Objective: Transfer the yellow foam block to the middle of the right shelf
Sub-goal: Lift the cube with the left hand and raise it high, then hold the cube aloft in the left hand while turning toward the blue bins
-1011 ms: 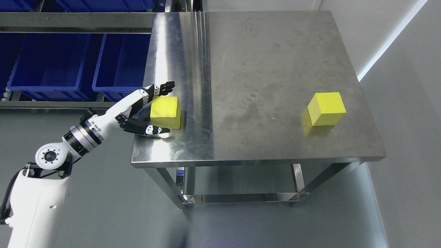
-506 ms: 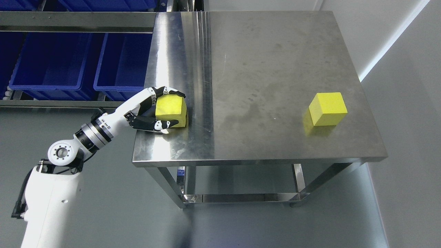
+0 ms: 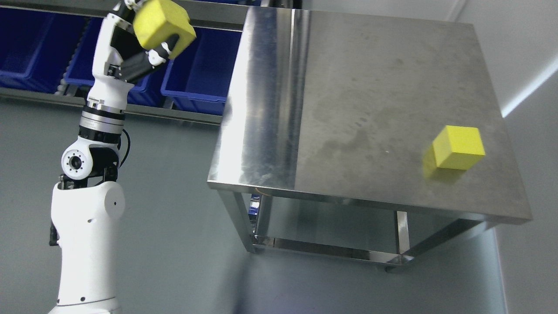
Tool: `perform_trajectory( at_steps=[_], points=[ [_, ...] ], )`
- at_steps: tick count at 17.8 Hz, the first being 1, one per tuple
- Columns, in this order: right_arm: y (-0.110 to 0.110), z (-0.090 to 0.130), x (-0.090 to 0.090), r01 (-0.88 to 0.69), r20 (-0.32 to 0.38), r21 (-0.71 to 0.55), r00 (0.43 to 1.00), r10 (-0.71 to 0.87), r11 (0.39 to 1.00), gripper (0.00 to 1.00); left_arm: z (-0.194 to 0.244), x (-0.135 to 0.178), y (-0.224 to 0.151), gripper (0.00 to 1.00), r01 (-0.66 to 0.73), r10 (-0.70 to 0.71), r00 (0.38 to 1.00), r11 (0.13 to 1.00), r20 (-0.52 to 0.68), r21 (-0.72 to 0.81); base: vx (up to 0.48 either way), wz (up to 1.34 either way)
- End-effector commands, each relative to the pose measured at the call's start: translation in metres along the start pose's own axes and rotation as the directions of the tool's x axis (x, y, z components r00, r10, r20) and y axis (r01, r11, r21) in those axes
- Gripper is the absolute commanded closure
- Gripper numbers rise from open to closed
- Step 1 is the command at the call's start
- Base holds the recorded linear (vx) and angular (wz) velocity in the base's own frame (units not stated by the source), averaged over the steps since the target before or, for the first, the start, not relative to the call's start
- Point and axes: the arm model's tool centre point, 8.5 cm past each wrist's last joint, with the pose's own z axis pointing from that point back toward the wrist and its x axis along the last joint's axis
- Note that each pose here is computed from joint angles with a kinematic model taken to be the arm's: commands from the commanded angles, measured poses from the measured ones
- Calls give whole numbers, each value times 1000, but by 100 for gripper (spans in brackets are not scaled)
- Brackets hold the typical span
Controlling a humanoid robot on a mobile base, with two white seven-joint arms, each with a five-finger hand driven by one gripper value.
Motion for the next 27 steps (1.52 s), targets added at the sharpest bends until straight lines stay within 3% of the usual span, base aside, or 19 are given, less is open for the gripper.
perform_trajectory(
  at_steps=[1,18,27],
  points=[
    [-11,-1,6,-4,17,-17,1000,5,1000,0,-8,-11,-20,55,-156,155,988,965,19,211,-74,675],
    [-11,-1,6,-3,17,-17,1000,3,1000,0,17,7,-1,55,-142,133,990,950,48,279,5,947],
    [-11,-1,6,-4,17,-17,1000,5,1000,0,27,1,0,55,-137,136,990,947,22,289,107,577]
  ],
)
